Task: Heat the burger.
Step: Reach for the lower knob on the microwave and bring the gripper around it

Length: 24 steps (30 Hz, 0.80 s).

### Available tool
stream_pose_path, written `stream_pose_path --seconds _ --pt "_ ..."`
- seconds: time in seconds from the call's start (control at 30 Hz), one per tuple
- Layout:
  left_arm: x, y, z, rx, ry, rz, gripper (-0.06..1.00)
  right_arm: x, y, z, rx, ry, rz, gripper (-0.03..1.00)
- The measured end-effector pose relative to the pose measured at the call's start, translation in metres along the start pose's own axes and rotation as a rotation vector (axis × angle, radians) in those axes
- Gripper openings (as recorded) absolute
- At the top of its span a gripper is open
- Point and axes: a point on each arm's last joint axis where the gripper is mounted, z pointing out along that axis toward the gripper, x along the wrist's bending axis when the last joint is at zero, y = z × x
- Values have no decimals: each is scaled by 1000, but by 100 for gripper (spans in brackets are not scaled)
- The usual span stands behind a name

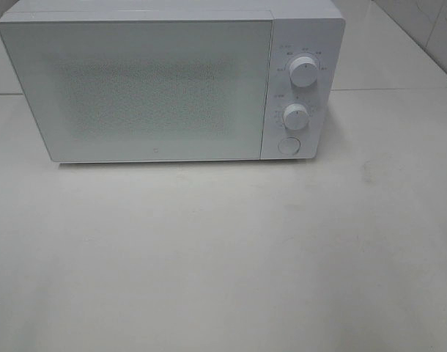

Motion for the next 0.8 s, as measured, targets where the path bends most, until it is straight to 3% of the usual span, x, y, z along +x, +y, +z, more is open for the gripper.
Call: stream_pose_path --seconds 0.5,0.8 --pt "0 0 0 0 0 0 99 5 11 60 -28 27 -6 75" --pt "0 0 0 0 0 0 99 9 16 97 -123 53 19 75"
